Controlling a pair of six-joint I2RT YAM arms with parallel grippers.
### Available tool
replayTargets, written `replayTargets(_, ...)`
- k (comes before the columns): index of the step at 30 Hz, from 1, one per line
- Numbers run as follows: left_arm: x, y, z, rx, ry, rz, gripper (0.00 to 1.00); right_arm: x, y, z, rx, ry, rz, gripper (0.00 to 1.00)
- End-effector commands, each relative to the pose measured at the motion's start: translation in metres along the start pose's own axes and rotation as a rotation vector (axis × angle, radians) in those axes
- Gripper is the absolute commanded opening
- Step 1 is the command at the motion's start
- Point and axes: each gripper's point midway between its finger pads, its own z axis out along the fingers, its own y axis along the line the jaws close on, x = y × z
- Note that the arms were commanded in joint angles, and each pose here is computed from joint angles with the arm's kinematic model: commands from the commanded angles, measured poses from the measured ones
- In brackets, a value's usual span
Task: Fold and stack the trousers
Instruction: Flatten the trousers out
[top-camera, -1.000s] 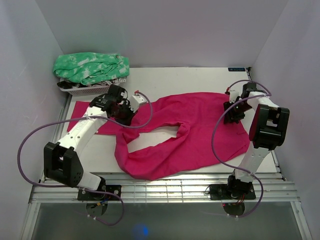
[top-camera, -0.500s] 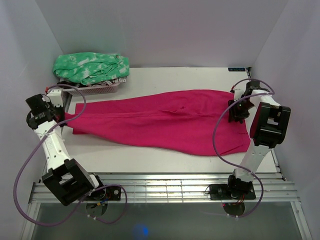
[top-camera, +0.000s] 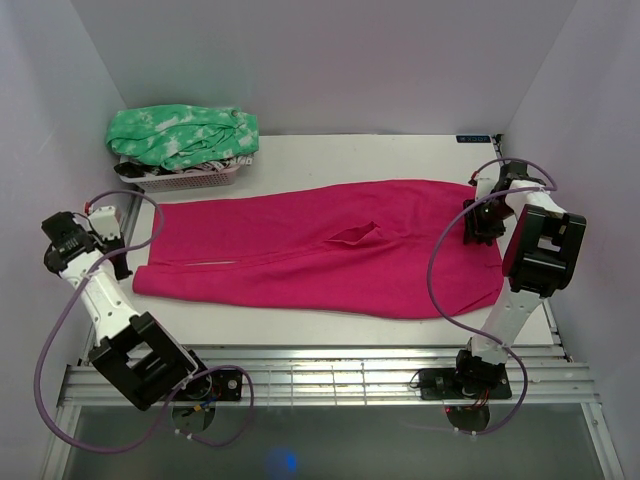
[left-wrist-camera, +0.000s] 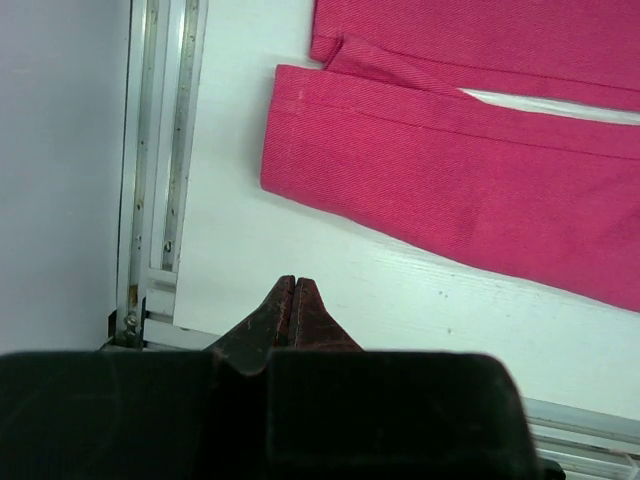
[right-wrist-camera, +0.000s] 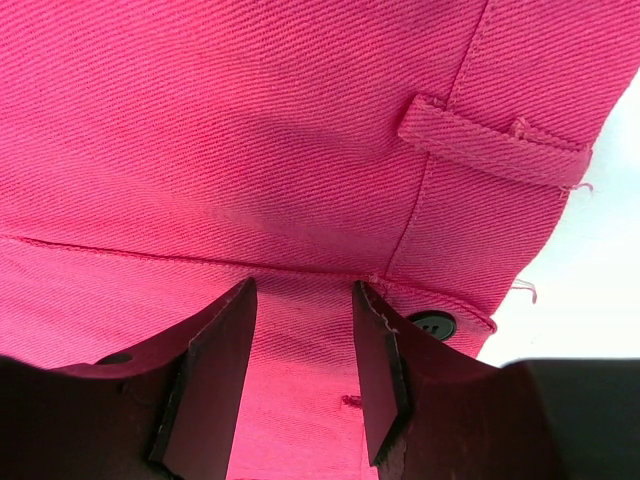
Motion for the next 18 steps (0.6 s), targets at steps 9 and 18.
replayTargets(9, 0.004, -0.018, 0.042, 0.238, 0.073, 0.061, 0.66, -0.012, 0.001, -0.015, -0.02, -0.032, -0.029, 0.5)
replayTargets(18, -0.021, 0.012, 0.082, 0.242, 0.03, 0.159, 0.68, -0.013, 0.012, -0.021, -0.076, -0.031, -0.04, 0.5)
